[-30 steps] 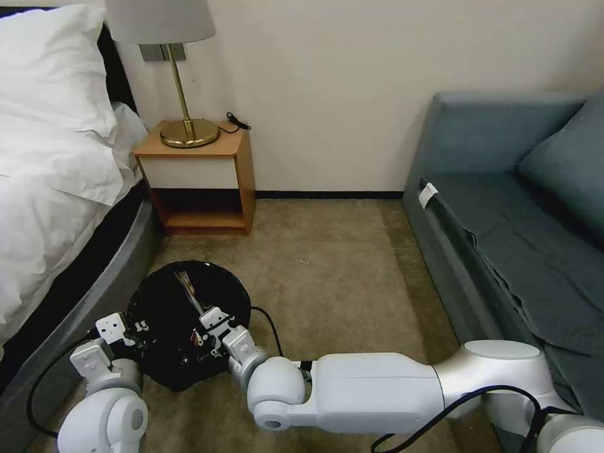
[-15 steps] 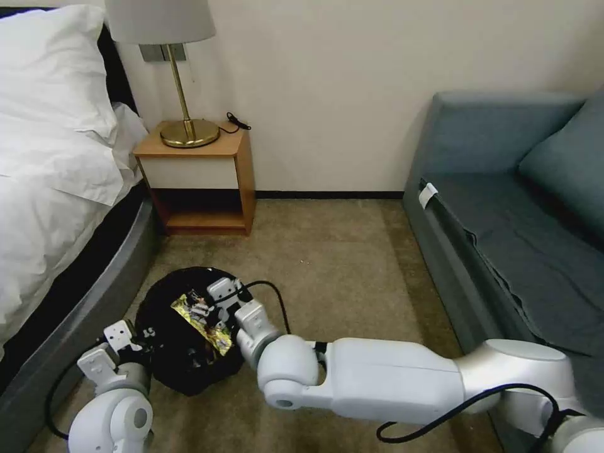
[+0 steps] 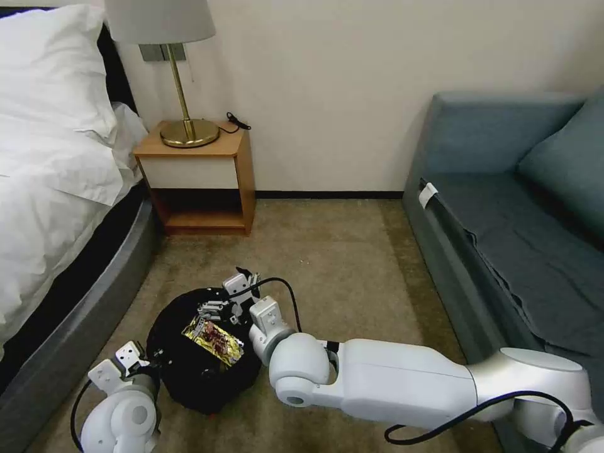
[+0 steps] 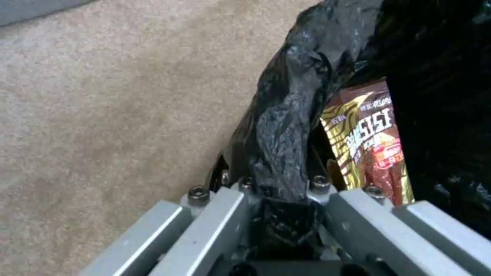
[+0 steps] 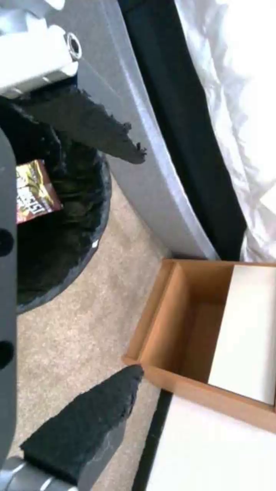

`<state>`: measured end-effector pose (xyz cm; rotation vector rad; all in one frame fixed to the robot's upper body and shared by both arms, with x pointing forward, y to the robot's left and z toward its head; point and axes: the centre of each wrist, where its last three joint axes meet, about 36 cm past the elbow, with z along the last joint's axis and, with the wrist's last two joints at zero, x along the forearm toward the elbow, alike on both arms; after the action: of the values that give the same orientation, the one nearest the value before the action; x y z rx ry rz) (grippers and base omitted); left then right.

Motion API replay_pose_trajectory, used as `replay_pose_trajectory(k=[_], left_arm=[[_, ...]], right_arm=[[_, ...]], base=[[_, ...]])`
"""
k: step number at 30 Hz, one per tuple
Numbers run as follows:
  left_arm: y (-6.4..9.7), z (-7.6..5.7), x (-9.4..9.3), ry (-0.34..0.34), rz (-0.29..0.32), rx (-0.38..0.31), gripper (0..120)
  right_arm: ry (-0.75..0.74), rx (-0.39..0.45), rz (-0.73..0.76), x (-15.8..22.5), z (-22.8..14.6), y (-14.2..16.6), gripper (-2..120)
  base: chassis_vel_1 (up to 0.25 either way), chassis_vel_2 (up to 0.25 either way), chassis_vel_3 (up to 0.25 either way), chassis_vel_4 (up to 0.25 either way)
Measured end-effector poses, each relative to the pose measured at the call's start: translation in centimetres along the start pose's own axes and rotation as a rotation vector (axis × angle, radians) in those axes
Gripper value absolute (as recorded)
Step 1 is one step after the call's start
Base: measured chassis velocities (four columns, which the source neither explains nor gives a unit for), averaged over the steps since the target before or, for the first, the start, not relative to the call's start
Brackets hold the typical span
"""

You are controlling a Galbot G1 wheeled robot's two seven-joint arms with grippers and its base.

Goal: Pick up the trash bin, then pick up the garbage on the floor and place it into the trash bin.

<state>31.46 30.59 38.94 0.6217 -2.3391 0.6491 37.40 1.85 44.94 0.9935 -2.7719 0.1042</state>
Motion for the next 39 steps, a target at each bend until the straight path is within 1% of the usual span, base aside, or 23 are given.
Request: replay_pose_trajectory(k=[5, 7, 8, 9, 12, 13, 14, 16, 17, 18, 20, 21, 22, 23, 25, 26, 27, 30, 32, 34, 35, 36, 39], left_arm=[[0.0, 0.1, 0.0, -0.01, 0.004, -0.009, 4], [0.0, 0.1, 0.0, -0.035, 0.017, -0.022, 14], [0.0, 0.1, 0.0, -0.035, 0.017, -0.022, 14], [0.0, 0.1, 0.0, -0.061, 0.026, -0.034, 17], [0.3, 0.2, -0.1, -0.158, 0.038, -0.085, 32], [0.3, 0.2, -0.1, -0.158, 0.038, -0.085, 32], [0.5, 0.3, -0.1, -0.192, 0.038, -0.106, 36], [0.9, 0.3, -0.3, -0.268, 0.053, -0.143, 47], [0.9, 0.3, -0.3, -0.268, 0.053, -0.143, 47], [1.1, 0.4, -0.3, -0.302, 0.071, -0.157, 53], [1.7, 0.4, -0.5, -0.388, 0.145, -0.197, 60], [1.7, 0.4, -0.5, -0.388, 0.145, -0.197, 60], [1.9, 0.4, -0.5, -0.423, 0.181, -0.215, 66], [2.2, 0.4, -0.7, -0.477, 0.23, -0.25, 71], [2.7, 0.3, -0.9, -0.578, 0.307, -0.315, 79], [2.7, 0.3, -0.9, -0.578, 0.307, -0.315, 79], [2.8, 0.2, -0.9, -0.613, 0.337, -0.341, 84], [2.7, 0.1, -0.6, -0.666, 0.402, -0.391, 97], [2.6, 0.1, -0.6, -0.672, 0.411, -0.401, 97], [2.2, 0.3, -0.4, -0.688, 0.449, -0.441, 99], [2.0, 0.4, -0.3, -0.688, 0.46, -0.448, 100], [2.0, 0.4, -0.3, -0.688, 0.46, -0.448, 100], [1.4, 0.5, 0.3, -0.69, 0.477, -0.463, 100]], right_arm=[[0.002, -0.006, 0.01, 0.1, 0.1, -0.3, 100], [0.001, -0.008, 0.017, 0.1, 0.1, -0.5, 100], [0.001, -0.008, 0.017, 0.1, 0.1, -0.5, 100], [0.0, -0.009, 0.021, 0.0, 0.0, -0.7, 100], [-0.003, -0.014, 0.03, 0.0, 0.0, -0.9, 100], [-0.003, -0.014, 0.03, 0.0, 0.0, -0.9, 100], [-0.003, -0.015, 0.032, 0.0, -0.1, -1.0, 100], [-0.003, -0.018, 0.041, 0.0, 0.0, -1.3, 100], [-0.003, -0.018, 0.041, 0.0, 0.0, -1.3, 100], [-0.005, -0.022, 0.045, 0.1, -0.1, -1.5, 100], [-0.015, -0.039, 0.064, 0.2, -0.5, -2.1, 100], [-0.015, -0.039, 0.064, 0.2, -0.5, -2.1, 100], [-0.02, -0.048, 0.075, 0.2, -0.6, -2.5, 100], [-0.032, -0.064, 0.094, 0.5, -0.8, -3.3, 100], [-0.084, -0.087, 0.138, 1.0, -1.1, -5.3, 100], [-0.084, -0.087, 0.138, 1.0, -1.1, -5.3, 100], [-0.122, -0.091, 0.165, 1.5, -1.1, -6.5, 100], [-0.26, -0.062, 0.248, 3.1, -1.6, -9.5, 100], [-0.286, -0.047, 0.27, 3.5, -1.7, -10.1, 100], [-0.394, -0.001, 0.384, 5.8, -1.9, -12.6, 100], [-0.415, 0.012, 0.427, 7.2, -1.6, -13.2, 100], [-0.415, 0.012, 0.427, 7.2, -1.6, -13.2, 100], [-0.453, 0.042, 0.555, 11.1, -0.6, -14.4, 100]], base=[[0.0, 0.0, 0.0, 0.0], [0.0, 0.0, 0.0, 0.0], [0.0, 0.0, 0.0, 0.0], [0.0, 0.0, 0.0, 0.0], [0.0, 0.0, 0.0, 0.0], [0.0, 0.0, 0.0, 0.0], [0.0, 0.0, 0.0, 0.0], [0.0, 0.0, 0.0, 0.0], [0.0, 0.0, 0.0, 0.0], [0.0, 0.0, 0.0, 0.0], [0.0, 0.0, 0.0, 0.0], [0.0, 0.0, 0.0, 0.0], [0.0, 0.0, 0.0, 0.0], [0.0, 0.0, 0.0, 0.0], [0.0, 0.0, 0.0, 0.0], [0.0, 0.0, 0.0, 0.0], [0.0, 0.0, 0.0, 0.0], [0.0, 0.0, 0.0, 0.0], [0.0, 0.0, 0.0, 0.0], [0.0, 0.0, 0.0, 0.0], [0.0, 0.0, 0.0, 0.0], [0.0, 0.0, 0.0, 0.0], [0.0, 0.0, 0.0, 0.0]])
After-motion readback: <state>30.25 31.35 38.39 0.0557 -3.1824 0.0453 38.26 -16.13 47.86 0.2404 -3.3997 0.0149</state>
